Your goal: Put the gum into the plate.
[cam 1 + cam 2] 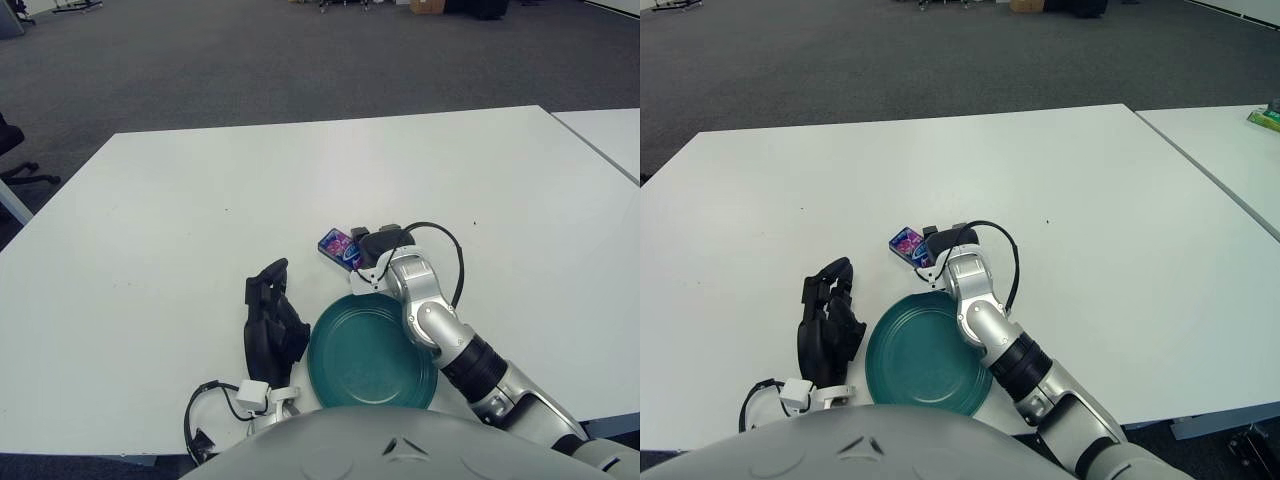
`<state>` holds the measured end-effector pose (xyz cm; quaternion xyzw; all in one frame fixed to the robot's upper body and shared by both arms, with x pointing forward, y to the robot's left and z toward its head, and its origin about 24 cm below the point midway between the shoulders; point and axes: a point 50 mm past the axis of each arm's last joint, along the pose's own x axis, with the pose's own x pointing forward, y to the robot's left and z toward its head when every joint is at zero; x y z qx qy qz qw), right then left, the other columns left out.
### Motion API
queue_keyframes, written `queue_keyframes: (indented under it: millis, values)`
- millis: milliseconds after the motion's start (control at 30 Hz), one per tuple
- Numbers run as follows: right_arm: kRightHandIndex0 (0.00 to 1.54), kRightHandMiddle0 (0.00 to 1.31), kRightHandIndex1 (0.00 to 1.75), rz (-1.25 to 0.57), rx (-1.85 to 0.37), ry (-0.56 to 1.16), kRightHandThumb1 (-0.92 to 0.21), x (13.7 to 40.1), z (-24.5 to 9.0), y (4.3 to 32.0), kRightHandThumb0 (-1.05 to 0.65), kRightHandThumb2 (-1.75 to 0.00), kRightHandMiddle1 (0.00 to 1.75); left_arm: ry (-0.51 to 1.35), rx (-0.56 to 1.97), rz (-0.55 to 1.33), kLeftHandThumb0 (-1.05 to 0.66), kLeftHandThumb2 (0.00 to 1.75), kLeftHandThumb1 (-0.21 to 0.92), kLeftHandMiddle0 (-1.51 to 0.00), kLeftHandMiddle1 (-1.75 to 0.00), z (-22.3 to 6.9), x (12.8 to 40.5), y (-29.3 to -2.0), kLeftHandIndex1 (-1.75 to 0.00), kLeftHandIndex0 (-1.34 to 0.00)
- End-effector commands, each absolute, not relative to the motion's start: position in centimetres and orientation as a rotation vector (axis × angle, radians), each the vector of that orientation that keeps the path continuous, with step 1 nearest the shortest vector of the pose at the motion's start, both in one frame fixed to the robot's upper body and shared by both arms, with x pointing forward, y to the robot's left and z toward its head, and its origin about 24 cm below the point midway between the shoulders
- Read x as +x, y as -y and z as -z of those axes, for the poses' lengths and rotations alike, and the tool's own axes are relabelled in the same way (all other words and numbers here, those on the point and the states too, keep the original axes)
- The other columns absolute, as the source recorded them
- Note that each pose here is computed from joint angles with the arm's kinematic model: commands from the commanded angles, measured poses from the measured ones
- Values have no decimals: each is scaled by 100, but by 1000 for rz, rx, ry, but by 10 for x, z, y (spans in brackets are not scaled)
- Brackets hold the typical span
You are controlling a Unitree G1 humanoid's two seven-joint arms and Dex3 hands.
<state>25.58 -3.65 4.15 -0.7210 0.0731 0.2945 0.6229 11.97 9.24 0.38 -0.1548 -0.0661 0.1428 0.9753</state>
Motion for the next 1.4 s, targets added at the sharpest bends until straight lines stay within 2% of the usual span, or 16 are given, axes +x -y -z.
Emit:
queue_keyframes:
  millis: [0,267,533,733,1133,1367]
  values:
    - [20,0,5,-756,-1642,-166,-92,259,-23,18,-92,-86,9,143,-493,-356,-81,90,92,-32,-16,-15,138,-56,-93,-1]
    - [21,0,3,-739,-1612,-180,-92,265,-10,13,-93,-84,18,165,-518,-396,-81,88,92,-34,-15,-18,136,-52,-92,-1]
    - [27,0,3,-726,-1587,-222,-92,269,-1,15,-90,-83,31,170,-480,-427,-83,87,92,-36,-16,-22,133,-50,-97,-7]
    - [26,0,2,-691,-1557,-305,-92,271,10,19,-89,-81,31,177,-442,-429,-83,84,92,-40,-19,-24,132,-50,-102,-13]
    - [29,0,3,-580,-1547,-370,-92,275,19,20,-86,-79,34,176,-434,-438,-82,84,92,-42,-23,-26,131,-51,-102,-13]
    - [37,0,7,-544,-1579,-383,-92,278,21,19,-81,-73,35,173,-445,-460,-82,84,92,-43,-27,-27,132,-52,-108,-19]
